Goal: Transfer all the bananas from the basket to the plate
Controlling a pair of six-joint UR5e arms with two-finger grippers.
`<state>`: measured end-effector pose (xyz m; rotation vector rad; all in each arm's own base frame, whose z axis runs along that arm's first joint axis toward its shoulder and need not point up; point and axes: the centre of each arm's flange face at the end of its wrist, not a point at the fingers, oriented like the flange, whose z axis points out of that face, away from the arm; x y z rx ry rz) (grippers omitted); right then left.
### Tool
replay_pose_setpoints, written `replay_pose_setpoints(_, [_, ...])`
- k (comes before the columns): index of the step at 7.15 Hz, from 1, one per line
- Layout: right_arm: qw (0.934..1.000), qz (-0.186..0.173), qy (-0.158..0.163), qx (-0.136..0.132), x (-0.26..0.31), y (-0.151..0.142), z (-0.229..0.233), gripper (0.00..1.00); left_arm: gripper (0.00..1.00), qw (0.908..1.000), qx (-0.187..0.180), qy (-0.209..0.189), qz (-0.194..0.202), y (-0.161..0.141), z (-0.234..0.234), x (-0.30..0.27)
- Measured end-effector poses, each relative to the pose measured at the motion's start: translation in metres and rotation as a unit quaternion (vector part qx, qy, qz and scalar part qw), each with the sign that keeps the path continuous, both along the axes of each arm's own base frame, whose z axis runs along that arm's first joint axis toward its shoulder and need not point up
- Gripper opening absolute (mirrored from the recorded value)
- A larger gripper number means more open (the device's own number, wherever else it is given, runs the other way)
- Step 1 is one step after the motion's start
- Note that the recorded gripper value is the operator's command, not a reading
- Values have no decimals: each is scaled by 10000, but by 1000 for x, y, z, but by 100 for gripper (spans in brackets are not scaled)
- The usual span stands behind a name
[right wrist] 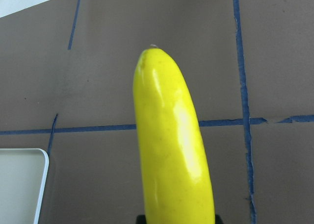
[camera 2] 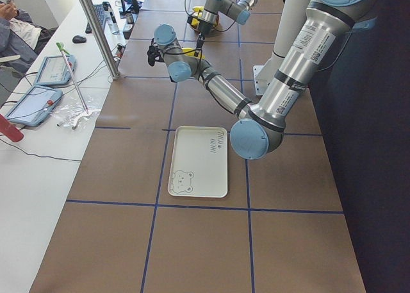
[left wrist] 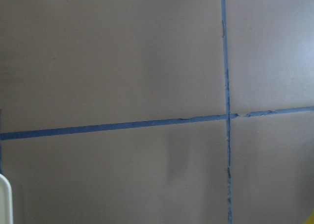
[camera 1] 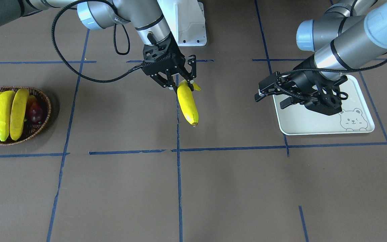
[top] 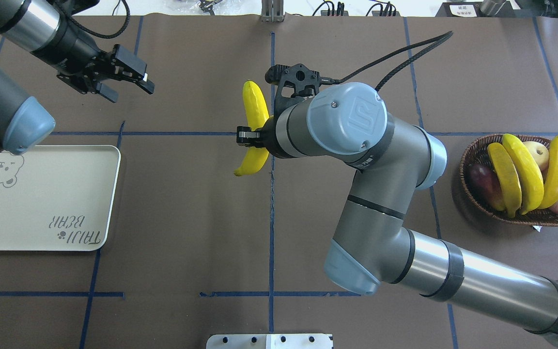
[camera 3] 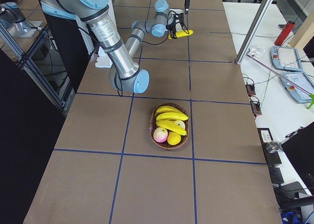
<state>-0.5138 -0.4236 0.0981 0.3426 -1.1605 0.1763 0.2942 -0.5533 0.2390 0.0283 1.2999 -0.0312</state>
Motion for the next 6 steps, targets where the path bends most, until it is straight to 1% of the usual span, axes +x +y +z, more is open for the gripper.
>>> replay_pose_setpoints(1, [10000, 26, -63, -69, -6, 2, -9, 0, 100, 9995, -169, 191, -211, 9, -13, 20])
replay_pose_setpoints(3, [9998, 90, -136, -108, -13, 3, -20, 1, 100, 9962, -513, 421, -560, 25, -46, 62])
replay_pose_setpoints(4, [9997, 111, -214, -99, -16, 6, -25, 1, 100, 9948, -637, 529, -595, 31, -58, 76])
replay_pose_setpoints(6, [9989, 142, -409, -164, -23, 11, -27, 1, 100, 9924, -740, 717, -672, 36, -65, 98])
